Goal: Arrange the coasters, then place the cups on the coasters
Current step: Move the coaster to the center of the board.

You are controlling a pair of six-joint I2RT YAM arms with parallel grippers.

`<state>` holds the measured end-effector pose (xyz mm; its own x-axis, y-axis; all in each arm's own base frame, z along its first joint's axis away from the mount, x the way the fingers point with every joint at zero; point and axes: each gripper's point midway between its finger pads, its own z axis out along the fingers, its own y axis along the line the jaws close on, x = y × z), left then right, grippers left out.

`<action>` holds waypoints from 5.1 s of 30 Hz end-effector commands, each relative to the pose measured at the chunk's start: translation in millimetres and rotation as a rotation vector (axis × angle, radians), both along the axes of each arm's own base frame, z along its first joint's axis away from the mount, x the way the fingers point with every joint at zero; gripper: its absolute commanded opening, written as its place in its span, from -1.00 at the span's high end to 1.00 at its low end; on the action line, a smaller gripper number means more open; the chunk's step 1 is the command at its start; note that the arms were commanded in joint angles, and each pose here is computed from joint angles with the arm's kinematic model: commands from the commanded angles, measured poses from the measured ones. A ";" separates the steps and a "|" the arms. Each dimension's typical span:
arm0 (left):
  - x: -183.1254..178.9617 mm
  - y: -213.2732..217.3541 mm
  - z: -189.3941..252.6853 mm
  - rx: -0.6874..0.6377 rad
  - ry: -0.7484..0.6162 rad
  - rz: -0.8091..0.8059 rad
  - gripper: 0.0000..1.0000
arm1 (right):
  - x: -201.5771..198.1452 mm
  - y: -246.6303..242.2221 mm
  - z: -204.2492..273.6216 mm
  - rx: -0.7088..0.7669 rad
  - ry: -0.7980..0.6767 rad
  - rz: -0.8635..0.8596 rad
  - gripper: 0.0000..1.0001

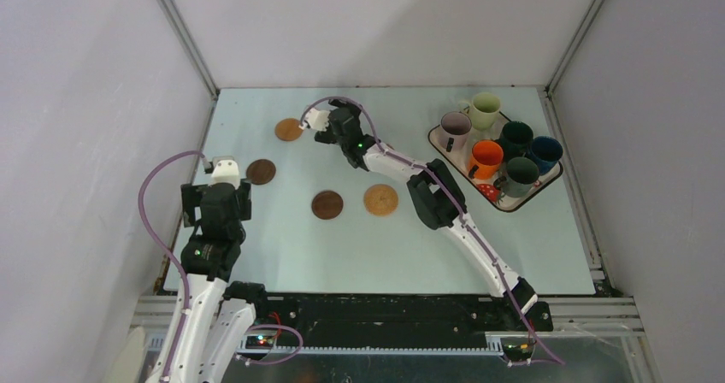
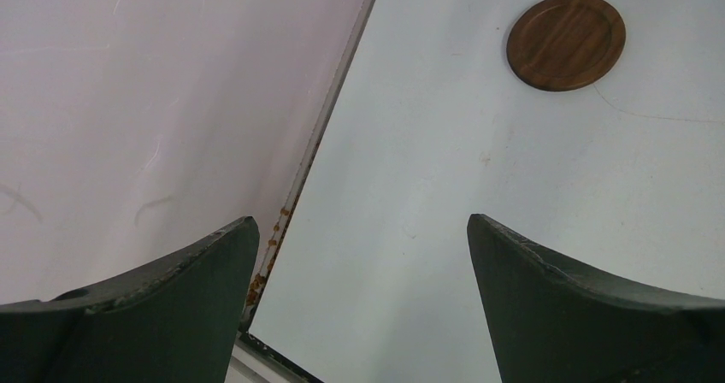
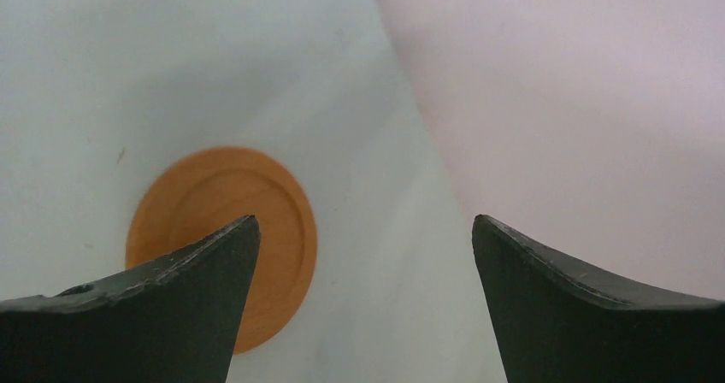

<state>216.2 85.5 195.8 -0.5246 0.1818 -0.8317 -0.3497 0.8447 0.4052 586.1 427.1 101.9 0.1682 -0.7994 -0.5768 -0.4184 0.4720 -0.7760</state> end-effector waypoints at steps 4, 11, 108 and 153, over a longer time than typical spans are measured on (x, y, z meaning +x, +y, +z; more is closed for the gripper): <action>2.4 7.1 1.0 0.004 -0.025 0.054 -0.99 | -1.2 -3.5 -30.7 -0.095 0.067 0.090 -0.99; 2.0 7.7 2.2 0.005 -0.030 0.057 -0.99 | -68.8 22.6 -55.5 -0.046 0.390 0.327 -0.99; -5.7 17.5 8.9 0.021 -0.060 0.110 -0.97 | -268.2 112.3 -54.7 -0.116 0.686 0.503 -1.00; 52.4 0.6 -9.9 0.079 0.280 -0.060 -0.97 | -228.4 -114.0 109.8 0.081 0.663 0.130 -1.00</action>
<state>238.0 84.2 170.7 -0.6834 0.2403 -0.6894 -0.2094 0.8401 0.5004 363.4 382.2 173.4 -0.0357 -0.7880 -0.6146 -0.8995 0.2933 -0.3238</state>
